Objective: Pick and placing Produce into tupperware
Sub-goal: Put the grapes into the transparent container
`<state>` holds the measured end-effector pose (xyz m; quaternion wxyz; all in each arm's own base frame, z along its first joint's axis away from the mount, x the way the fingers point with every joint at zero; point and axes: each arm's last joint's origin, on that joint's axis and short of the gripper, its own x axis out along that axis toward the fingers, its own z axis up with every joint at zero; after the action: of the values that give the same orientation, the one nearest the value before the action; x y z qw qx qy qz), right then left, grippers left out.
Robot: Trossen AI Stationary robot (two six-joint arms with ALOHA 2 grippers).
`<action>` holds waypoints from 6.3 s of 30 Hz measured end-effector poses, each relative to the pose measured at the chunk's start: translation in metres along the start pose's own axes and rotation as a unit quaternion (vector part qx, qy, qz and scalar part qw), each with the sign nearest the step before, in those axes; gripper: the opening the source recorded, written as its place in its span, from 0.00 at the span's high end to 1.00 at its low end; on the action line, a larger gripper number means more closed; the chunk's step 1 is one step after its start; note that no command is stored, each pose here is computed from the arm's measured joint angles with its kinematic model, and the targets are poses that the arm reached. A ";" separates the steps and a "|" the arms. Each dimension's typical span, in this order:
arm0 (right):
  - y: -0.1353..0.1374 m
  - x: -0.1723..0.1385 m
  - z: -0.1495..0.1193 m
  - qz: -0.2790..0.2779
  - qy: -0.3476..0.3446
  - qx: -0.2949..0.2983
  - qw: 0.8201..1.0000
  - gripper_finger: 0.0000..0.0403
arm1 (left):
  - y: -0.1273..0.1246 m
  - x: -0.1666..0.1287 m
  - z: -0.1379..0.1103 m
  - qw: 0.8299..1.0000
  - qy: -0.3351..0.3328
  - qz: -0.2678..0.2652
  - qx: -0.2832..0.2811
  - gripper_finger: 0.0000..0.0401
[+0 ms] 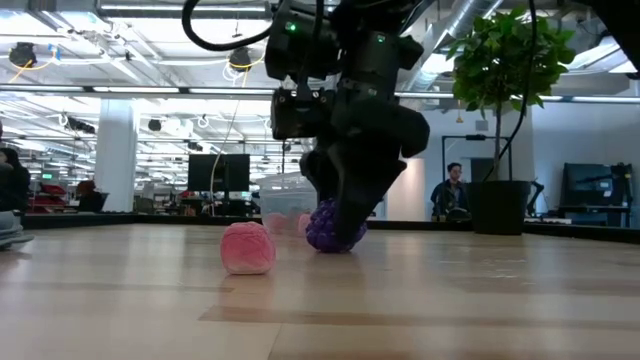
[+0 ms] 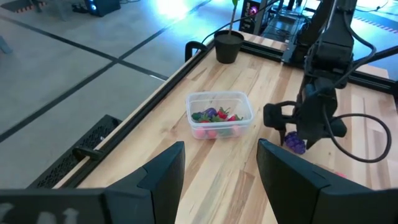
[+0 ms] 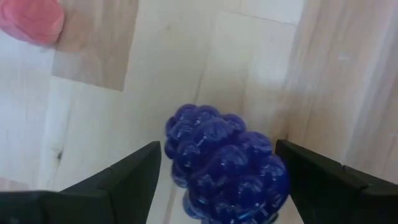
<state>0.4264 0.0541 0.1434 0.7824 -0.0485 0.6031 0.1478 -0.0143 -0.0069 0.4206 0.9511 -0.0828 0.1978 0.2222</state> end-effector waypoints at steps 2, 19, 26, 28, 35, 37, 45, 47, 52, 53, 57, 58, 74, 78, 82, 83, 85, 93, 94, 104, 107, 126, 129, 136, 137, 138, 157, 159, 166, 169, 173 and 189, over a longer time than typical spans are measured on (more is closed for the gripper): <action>0.000 0.000 0.000 0.000 0.000 0.005 1.000 0.18 | 0.000 0.000 0.000 1.000 0.000 0.000 0.000 0.53; 0.000 0.000 -0.002 0.001 0.009 0.016 1.000 0.25 | 0.000 0.000 0.000 1.000 0.000 0.000 0.000 0.53; 0.000 0.000 -0.002 0.001 0.009 0.024 1.000 0.25 | 0.000 0.000 0.000 1.000 0.000 0.000 0.000 0.53; 0.000 0.000 -0.002 0.001 0.009 0.025 1.000 0.25 | 0.000 0.000 0.000 1.000 0.000 0.000 0.001 0.53; 0.000 0.000 -0.002 0.001 0.009 0.031 0.999 0.25 | 0.000 0.000 0.000 1.000 0.000 0.000 0.001 0.53; 0.000 0.000 -0.002 0.001 0.009 0.034 0.999 0.25 | 0.000 0.000 0.000 1.000 0.000 0.000 0.001 0.53; 0.000 0.000 -0.002 0.002 0.008 0.044 0.999 0.25 | 0.000 0.000 0.000 1.000 0.000 0.000 0.001 0.53; -0.001 -0.001 -0.002 0.005 0.008 0.050 0.999 0.25 | 0.000 0.000 0.000 1.000 0.000 0.000 0.001 0.53; -0.003 -0.001 -0.002 0.008 0.006 0.067 0.998 0.25 | 0.000 0.000 0.000 1.000 0.000 0.000 0.001 0.53; -0.005 -0.002 -0.002 0.012 0.005 0.070 0.997 0.25 | 0.000 0.000 0.000 1.000 0.000 0.000 0.001 0.53; -0.007 -0.005 -0.001 0.020 -0.007 0.083 0.996 0.25 | 0.000 0.000 0.000 1.000 0.000 0.000 0.001 0.53; -0.007 -0.005 -0.001 0.025 -0.007 0.084 0.996 0.25 | 0.000 0.000 0.000 1.000 0.000 0.000 0.001 0.53; -0.022 -0.037 0.027 0.084 -0.103 0.093 0.987 0.25 | 0.000 0.000 0.000 1.000 0.000 -0.001 0.001 0.53; -0.027 -0.046 0.034 0.089 -0.126 0.092 0.984 0.25 | 0.000 0.000 0.000 1.000 0.000 -0.001 0.001 0.53; -0.032 -0.055 0.040 0.087 -0.143 0.091 0.982 0.25 | 0.000 0.000 -0.001 1.000 0.007 0.000 0.001 0.53; -0.033 -0.057 0.041 0.088 -0.148 0.090 0.981 0.25 | 0.000 0.000 -0.002 1.000 0.008 0.000 0.001 0.53; -0.034 -0.061 0.044 0.095 -0.158 0.088 0.979 0.25 | 0.000 0.000 -0.002 1.000 0.009 0.000 0.001 0.53; -0.044 -0.076 0.052 0.101 -0.192 0.085 0.972 0.25 | 0.000 0.000 -0.002 1.000 0.011 0.000 0.005 0.53; -0.045 -0.078 0.053 0.101 -0.198 0.084 0.971 0.25 | 0.000 0.000 -0.002 1.000 0.011 0.000 0.005 0.53; -0.060 -0.087 0.058 0.127 -0.243 0.084 0.958 0.25 | 0.000 0.000 -0.002 1.000 0.011 0.000 0.005 0.53; -0.064 -0.089 0.059 0.137 -0.254 0.084 0.954 0.25 | 0.000 0.000 -0.002 1.000 0.011 0.000 0.004 0.53; -0.078 -0.124 0.062 0.129 -0.335 0.073 0.931 0.25 | 0.000 0.000 -0.002 1.000 0.010 0.005 -0.002 0.53; -0.080 -0.137 0.058 0.117 -0.345 0.074 0.928 0.25 | 0.000 0.000 -0.002 1.000 0.010 0.005 -0.002 0.53; -0.087 -0.171 0.050 0.073 -0.376 0.073 0.921 0.25 | 0.000 0.000 -0.002 1.000 0.010 0.006 -0.005 0.53; -0.089 -0.176 0.048 0.070 -0.379 0.074 0.920 0.25 | 0.000 0.000 -0.002 1.000 0.010 0.006 -0.007 0.53; -0.091 -0.180 0.047 0.064 -0.386 0.073 0.917 0.25 | 0.000 0.000 -0.002 1.000 0.010 0.006 -0.007 0.53; -0.103 -0.258 0.010 -0.059 -0.431 0.092 0.896 0.25 | 0.000 0.000 -0.002 1.000 0.010 0.006 -0.008 0.53; -0.104 -0.262 0.006 -0.062 -0.429 0.097 0.896 0.25 | 0.000 0.000 -0.002 1.000 0.010 0.006 -0.008 0.53; -0.106 -0.263 0.004 -0.073 -0.426 0.105 0.896 0.25 | 0.001 0.000 -0.004 1.000 0.018 0.007 -0.008 0.53; -0.106 -0.261 0.002 -0.082 -0.410 0.110 0.902 0.25 | 0.001 0.000 -0.004 1.000 0.018 0.007 -0.008 0.53; -0.109 -0.253 -0.002 -0.094 -0.389 0.123 0.908 0.25 | 0.001 0.000 -0.004 1.000 0.018 0.007 -0.008 0.53; -0.125 -0.188 -0.029 -0.094 -0.299 0.200 0.928 0.25 | 0.001 0.000 -0.004 1.000 0.018 0.005 -0.007 0.53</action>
<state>0.3925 -0.1052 0.3029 0.9303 0.0987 0.3507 -0.0419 -0.0160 -0.0075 0.4173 0.9456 -0.0928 0.2136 0.2272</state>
